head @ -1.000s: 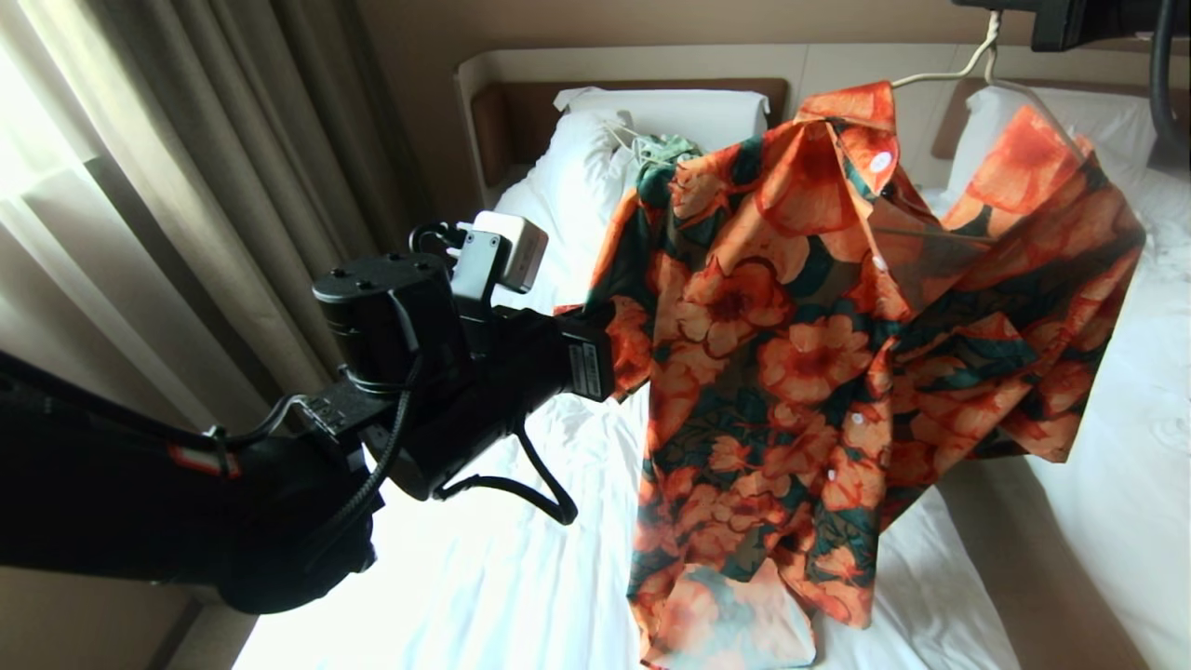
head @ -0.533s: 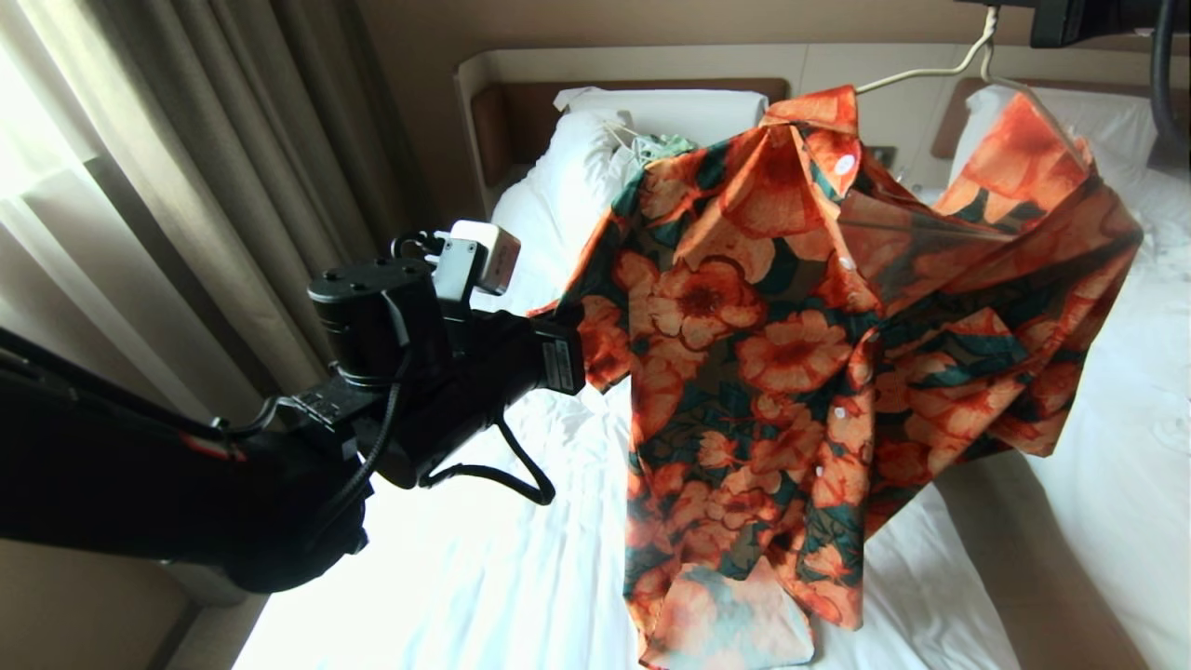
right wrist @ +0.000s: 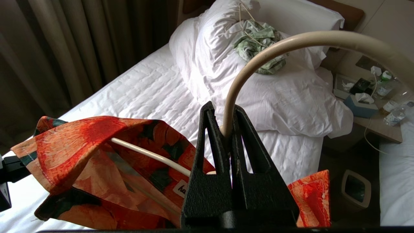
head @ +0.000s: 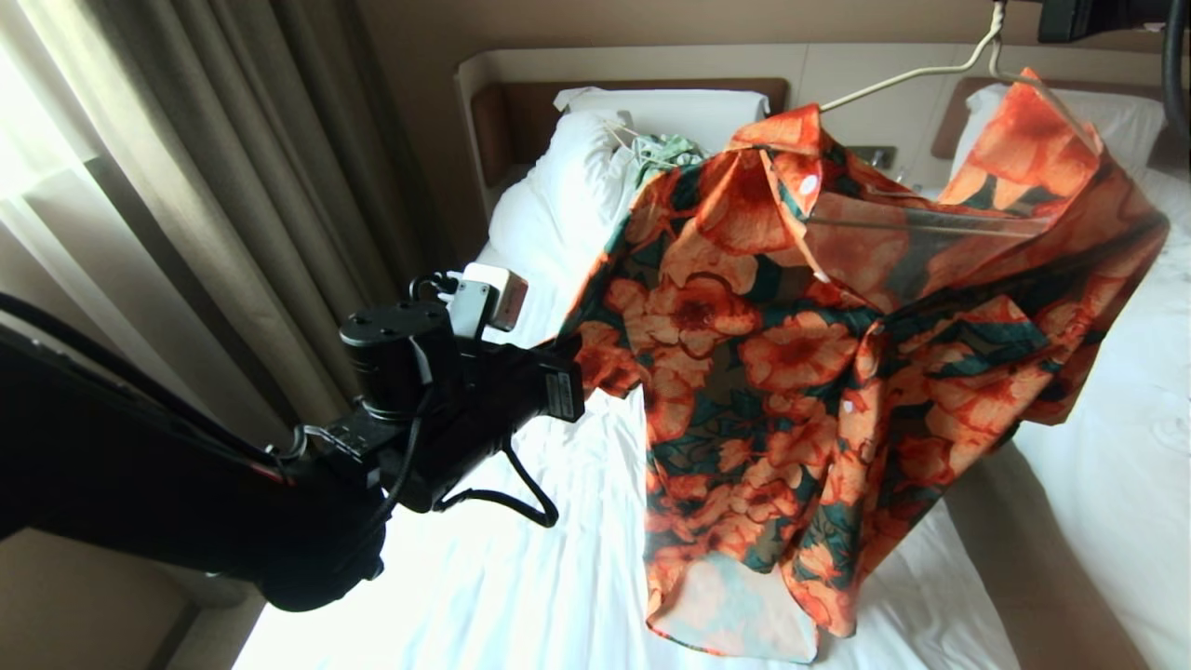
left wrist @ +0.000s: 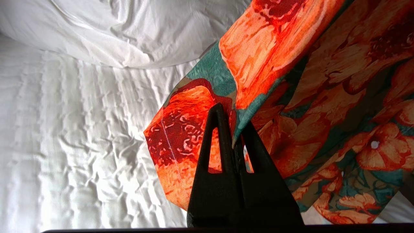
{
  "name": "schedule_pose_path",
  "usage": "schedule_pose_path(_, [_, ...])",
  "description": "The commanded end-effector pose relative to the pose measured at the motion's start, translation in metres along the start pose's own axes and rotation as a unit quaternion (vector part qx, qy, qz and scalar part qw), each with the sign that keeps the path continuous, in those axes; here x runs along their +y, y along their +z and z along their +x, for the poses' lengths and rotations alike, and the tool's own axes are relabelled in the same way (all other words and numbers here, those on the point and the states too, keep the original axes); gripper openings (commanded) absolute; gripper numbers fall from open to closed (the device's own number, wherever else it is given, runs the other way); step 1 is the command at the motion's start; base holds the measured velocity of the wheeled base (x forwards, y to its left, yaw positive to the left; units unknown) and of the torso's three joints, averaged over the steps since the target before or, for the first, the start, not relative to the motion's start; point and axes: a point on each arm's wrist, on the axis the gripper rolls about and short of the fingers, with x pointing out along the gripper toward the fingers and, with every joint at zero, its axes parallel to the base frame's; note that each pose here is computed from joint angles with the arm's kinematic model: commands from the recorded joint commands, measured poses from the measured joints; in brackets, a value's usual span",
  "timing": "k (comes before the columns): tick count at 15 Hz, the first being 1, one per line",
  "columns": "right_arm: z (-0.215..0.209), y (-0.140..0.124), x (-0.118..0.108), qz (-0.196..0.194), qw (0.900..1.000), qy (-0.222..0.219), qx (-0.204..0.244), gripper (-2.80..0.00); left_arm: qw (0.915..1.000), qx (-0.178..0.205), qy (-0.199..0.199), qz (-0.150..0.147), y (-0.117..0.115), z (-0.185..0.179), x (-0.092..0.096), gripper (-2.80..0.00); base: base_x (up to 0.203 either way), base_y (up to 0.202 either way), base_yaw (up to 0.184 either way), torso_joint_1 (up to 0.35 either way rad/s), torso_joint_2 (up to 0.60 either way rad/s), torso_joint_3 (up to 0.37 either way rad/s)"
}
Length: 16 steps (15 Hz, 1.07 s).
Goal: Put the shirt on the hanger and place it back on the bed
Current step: Take the clothes hanger out of the clothes
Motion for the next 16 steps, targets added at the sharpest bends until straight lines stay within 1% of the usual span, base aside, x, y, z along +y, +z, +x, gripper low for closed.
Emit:
schedule_pose_path(1, [-0.002, 0.001, 0.0, -0.001, 1.0, -0.001, 0.001, -2.8, 0.9997, 0.025, 0.001, 0.002, -0.015, -0.003, 0.001, -2.8, 0.0, 0.0, 0.0, 0.0, 0.0, 0.0])
schedule_pose_path(2, [-0.002, 0.001, 0.0, -0.001, 1.0, -0.001, 0.0, -2.8, 0.9998, 0.021, 0.0, 0.001, -0.016, -0.005, 0.001, -2.8, 0.0, 0.0, 0.0, 0.0, 0.0, 0.0])
schedule_pose_path(3, [-0.002, 0.001, -0.001, -0.002, 1.0, -0.001, 0.0, -2.8, 1.0, 0.008, 0.0, 0.001, -0.013, -0.005, 0.001, -2.8, 0.0, 0.0, 0.0, 0.0, 0.0, 0.0])
schedule_pose_path(5, [-0.002, 0.001, -0.001, -0.002, 1.0, -0.002, 0.0, -2.8, 1.0, 0.004, 0.001, 0.001, -0.012, -0.006, 0.001, -2.8, 0.0, 0.0, 0.0, 0.0, 0.0, 0.0])
schedule_pose_path(7, [-0.001, 0.0, 0.0, -0.001, 1.0, -0.001, 0.002, -2.8, 0.9999, -0.016, 0.004, -0.001, 0.001, -0.01, 0.001, -2.8, 0.0, 0.0, 0.0, 0.0, 0.0, 0.0])
schedule_pose_path(10, [0.001, -0.002, 0.0, -0.001, 1.0, 0.001, 0.007, -2.8, 0.9991, -0.041, 0.003, -0.002, 0.024, -0.02, -0.006, -2.8, 0.0, 0.0, 0.0, 0.0, 0.0, 0.0])
schedule_pose_path(11, [0.002, -0.003, 0.0, -0.001, 1.0, 0.001, 0.008, -2.8, 0.9992, -0.041, -0.004, -0.002, 0.029, -0.024, -0.009, -2.8, 0.0, 0.0, 0.0, 0.0, 0.0, 0.0])
schedule_pose_path(14, [0.003, -0.003, 0.0, 0.0, 1.0, 0.001, 0.009, -2.8, 0.9994, -0.032, -0.008, 0.0, 0.027, -0.027, -0.011, -2.8, 0.0, 0.0, 0.0, 0.0, 0.0, 0.0])
schedule_pose_path(16, [0.003, -0.004, 0.0, 0.0, 1.0, 0.0, 0.009, -2.8, 0.9992, -0.034, -0.016, 0.011, 0.029, -0.036, -0.015, -2.8, 0.0, 0.0, 0.0, 0.0, 0.0, 0.0])
